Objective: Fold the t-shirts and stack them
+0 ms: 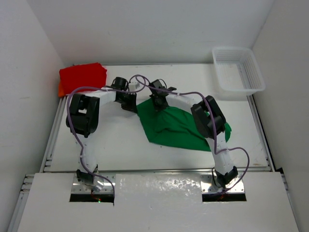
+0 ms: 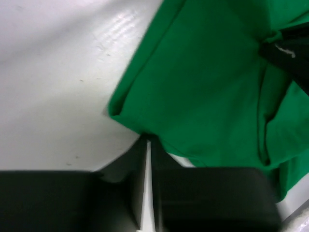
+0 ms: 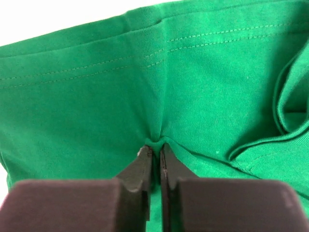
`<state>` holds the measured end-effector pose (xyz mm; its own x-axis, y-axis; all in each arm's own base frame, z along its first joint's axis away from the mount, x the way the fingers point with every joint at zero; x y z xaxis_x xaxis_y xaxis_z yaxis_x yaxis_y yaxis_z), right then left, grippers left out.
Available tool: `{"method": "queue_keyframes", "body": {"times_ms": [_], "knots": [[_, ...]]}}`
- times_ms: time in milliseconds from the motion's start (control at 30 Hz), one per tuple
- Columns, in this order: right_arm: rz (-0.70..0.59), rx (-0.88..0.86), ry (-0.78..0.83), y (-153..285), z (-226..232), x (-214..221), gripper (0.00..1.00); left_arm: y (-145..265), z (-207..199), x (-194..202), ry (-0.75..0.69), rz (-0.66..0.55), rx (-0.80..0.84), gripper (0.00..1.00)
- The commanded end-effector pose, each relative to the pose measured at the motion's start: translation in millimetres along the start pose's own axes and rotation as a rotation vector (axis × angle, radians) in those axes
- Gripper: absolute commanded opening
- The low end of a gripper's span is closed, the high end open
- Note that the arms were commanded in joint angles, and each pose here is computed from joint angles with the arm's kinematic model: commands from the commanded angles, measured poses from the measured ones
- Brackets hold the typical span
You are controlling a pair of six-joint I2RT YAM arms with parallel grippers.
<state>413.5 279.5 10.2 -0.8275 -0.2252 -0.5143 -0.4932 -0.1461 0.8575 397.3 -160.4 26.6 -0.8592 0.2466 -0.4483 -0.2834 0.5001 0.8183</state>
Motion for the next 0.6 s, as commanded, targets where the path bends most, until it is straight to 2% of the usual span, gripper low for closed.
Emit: {"method": "queue_keyframes", "body": {"times_ms": [0,200,333,367,400,433,467,567], "knots": [[0.09,0.046,0.036,-16,-7,29,0.02,-13,-13,27,0.01,0.089,0.075,0.0],[-0.008,-0.076,0.072,13,10,0,0.01,-5,-17,8,-0.006,0.032,0.091,0.0],[-0.003,-0.133,0.089,21,16,-2,0.19,1,-8,-4,0.003,0.017,0.042,0.0],[0.007,-0.138,0.088,18,18,-1,0.24,3,-5,-5,0.01,0.027,0.023,0.23],[0.016,-0.139,0.091,17,18,1,0.26,6,-5,-7,0.016,0.02,0.016,0.38],[0.031,-0.138,0.088,16,18,6,0.27,8,-7,-8,0.032,0.011,0.016,0.57],[0.037,-0.141,0.087,15,18,8,0.27,13,-8,-12,0.038,-0.008,0.014,0.99],[0.029,-0.154,0.07,14,19,13,0.22,22,-13,-19,0.051,-0.078,-0.004,1.0]]}}
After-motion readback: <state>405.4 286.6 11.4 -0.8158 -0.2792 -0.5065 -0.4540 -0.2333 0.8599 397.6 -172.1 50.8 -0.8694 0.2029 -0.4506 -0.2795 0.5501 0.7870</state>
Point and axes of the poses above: each gripper's point midway between its finger pads, its own y axis back along the fingers, its own z axis along the line the jaws close on, x = y × z, the point moved 2 cm from there along y, back along the fingers, and after that the axes turned 3 degrees about -y, right-handed, at the moved point
